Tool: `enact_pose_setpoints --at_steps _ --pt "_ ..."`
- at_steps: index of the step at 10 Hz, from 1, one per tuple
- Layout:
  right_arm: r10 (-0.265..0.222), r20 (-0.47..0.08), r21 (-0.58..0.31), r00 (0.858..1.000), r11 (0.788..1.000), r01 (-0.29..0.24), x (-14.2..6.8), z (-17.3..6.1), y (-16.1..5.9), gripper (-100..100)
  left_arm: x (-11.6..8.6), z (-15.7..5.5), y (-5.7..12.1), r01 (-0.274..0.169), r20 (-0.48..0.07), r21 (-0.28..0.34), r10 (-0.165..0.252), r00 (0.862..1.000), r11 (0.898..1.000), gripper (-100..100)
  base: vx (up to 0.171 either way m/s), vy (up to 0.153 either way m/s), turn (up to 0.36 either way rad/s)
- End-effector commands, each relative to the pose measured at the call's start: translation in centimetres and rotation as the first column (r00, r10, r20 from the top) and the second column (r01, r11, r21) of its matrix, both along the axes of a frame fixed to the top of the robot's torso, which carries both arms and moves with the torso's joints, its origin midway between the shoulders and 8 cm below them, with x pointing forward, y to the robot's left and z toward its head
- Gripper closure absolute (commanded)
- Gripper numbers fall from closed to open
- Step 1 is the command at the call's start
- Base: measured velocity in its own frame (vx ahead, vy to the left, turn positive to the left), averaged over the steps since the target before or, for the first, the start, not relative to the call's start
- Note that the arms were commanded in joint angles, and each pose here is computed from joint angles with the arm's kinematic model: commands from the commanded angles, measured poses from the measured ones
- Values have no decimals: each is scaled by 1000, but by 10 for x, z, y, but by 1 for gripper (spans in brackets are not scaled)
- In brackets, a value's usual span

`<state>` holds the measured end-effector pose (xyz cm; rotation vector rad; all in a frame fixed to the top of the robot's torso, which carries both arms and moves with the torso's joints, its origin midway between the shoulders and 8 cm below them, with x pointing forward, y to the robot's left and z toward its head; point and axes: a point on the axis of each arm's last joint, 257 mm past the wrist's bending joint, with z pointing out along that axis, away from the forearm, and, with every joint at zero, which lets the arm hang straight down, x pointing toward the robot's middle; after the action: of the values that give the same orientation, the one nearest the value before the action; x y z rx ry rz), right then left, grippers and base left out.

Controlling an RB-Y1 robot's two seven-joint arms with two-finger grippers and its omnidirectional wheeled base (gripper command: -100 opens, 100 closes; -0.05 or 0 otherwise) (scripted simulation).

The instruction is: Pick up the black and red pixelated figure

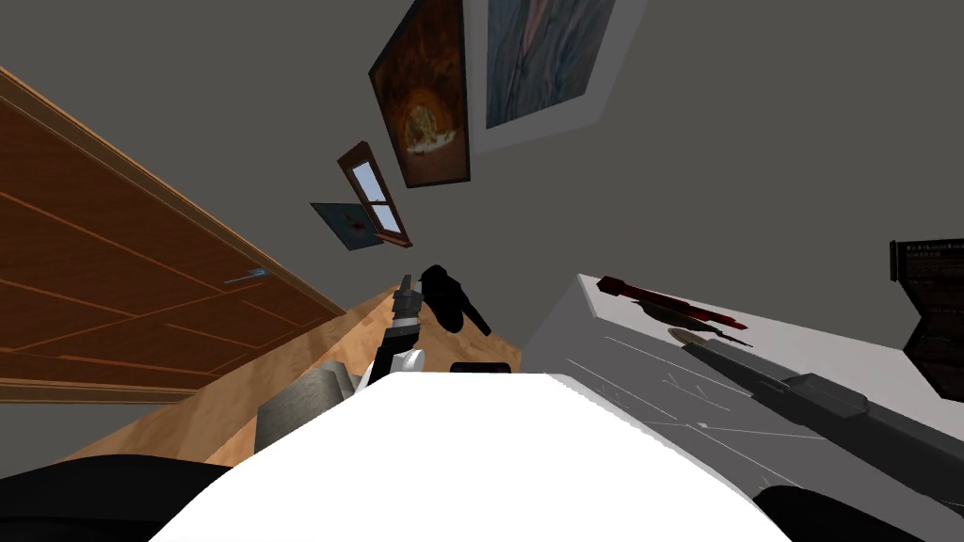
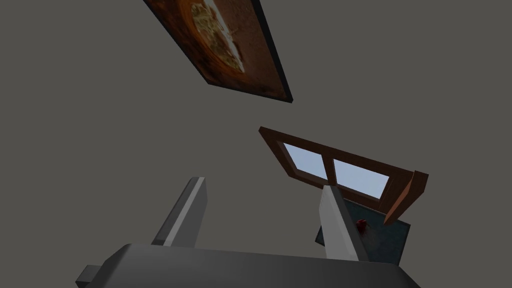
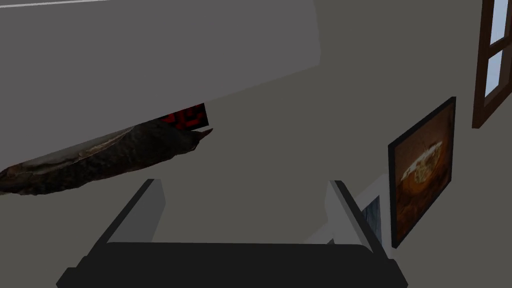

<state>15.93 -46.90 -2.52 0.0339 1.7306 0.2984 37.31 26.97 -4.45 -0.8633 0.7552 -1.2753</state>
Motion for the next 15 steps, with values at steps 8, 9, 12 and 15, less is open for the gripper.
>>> enact_pose_setpoints --at_steps 8,9,12,15 --pt "17 -124 -137 992 990 -34 -15 11 -11 -100 0 0 0 0 0 0 0 1000 1000 0 15 9 36" --pt "17 -124 -137 992 990 -34 -15 11 -11 -100 0 0 0 0 0 0 0 1000 1000 0 4 -19 -44" --pt "49 -273 -230 961 966 -115 -26 12 -16 -100 0 0 0 0 0 0 0 1000 1000 0 45 26 93" --pt "46 -356 -301 933 940 -161 -32 21 -21 -100 0 0 0 0 0 0 0 1000 1000 0 93 16 29"
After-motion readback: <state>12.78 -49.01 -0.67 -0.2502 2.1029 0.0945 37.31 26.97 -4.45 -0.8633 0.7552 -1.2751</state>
